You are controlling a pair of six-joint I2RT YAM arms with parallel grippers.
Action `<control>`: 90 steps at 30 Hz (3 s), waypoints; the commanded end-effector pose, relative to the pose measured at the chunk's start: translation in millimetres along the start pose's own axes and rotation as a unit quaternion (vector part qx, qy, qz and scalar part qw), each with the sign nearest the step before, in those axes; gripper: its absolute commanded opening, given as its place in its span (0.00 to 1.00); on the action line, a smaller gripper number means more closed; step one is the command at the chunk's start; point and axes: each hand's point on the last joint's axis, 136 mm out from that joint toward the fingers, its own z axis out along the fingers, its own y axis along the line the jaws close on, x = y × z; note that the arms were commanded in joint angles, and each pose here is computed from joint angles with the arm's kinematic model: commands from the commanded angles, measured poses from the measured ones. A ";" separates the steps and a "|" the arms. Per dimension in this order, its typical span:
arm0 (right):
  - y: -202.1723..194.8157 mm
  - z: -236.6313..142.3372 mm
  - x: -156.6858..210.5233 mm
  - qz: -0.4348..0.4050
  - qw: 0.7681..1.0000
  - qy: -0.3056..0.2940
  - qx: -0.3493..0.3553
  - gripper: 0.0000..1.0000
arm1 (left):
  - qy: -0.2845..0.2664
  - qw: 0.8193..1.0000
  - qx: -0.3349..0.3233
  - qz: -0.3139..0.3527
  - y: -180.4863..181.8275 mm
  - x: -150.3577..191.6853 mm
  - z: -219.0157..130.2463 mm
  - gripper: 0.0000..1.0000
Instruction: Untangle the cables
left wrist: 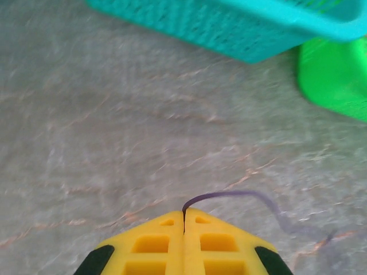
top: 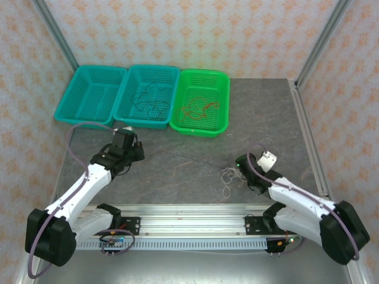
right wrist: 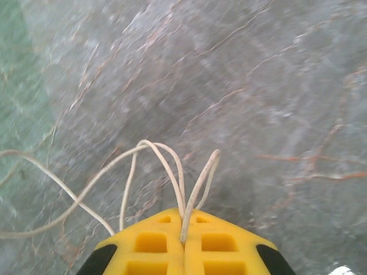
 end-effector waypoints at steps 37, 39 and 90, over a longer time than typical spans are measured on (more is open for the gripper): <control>106.1 -55.7 -21.5 -0.081 0.953 -0.012 -0.291 0.00 | 0.150 0.956 0.126 0.220 -207.3 76.0 56.8 0.66; 104.6 -56.4 -21.6 -0.079 0.953 -0.013 -0.291 0.00 | 0.152 0.957 0.107 0.221 -205.4 79.2 68.9 0.67; 163.6 -91.6 13.9 -0.431 0.831 -0.050 -0.348 0.74 | 0.029 0.993 0.092 0.069 -78.5 -35.2 -16.8 0.00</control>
